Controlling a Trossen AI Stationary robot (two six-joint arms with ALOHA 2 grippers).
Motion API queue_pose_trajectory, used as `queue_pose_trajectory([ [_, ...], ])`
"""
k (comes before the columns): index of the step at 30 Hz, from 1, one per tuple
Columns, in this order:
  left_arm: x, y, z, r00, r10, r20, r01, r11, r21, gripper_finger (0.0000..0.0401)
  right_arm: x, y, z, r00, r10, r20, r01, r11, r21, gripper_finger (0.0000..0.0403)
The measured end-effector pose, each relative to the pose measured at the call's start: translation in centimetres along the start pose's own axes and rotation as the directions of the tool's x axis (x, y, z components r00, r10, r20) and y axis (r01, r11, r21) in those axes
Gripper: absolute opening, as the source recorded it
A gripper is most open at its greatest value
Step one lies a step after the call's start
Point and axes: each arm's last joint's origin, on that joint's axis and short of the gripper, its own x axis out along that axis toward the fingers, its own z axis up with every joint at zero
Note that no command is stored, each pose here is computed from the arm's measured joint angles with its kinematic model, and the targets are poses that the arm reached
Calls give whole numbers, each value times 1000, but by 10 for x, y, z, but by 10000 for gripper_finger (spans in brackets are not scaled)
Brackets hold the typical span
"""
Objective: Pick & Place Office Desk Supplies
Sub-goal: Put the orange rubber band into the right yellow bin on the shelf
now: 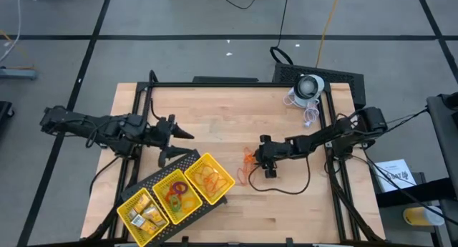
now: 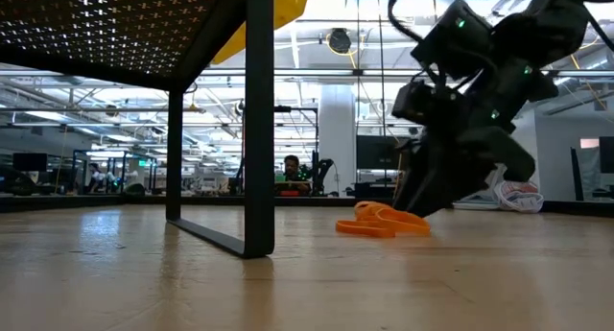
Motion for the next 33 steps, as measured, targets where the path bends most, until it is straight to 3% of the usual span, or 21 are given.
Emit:
queue_pose_trajectory([
  [6,5,1,-3,999,44,-12,-44,999,3,255,7,-5,-4,1000,-5,-17,6,999,45,132],
  [15,6,2,-3,999,52,-15,-51,998,38,255,-8,-6,7,999,-11,50,9,998,54,83],
  [24,6,2,-3,997,71,-11,-71,997,41,255,-14,1,13,981,169,98,-181,975,129,45],
  [28,6,2,-3,997,72,-11,-71,997,41,255,-15,9,15,974,194,118,-209,969,130,53],
  [33,6,2,-3,997,72,-11,-71,997,41,255,-16,21,15,981,160,111,-169,983,74,106],
])
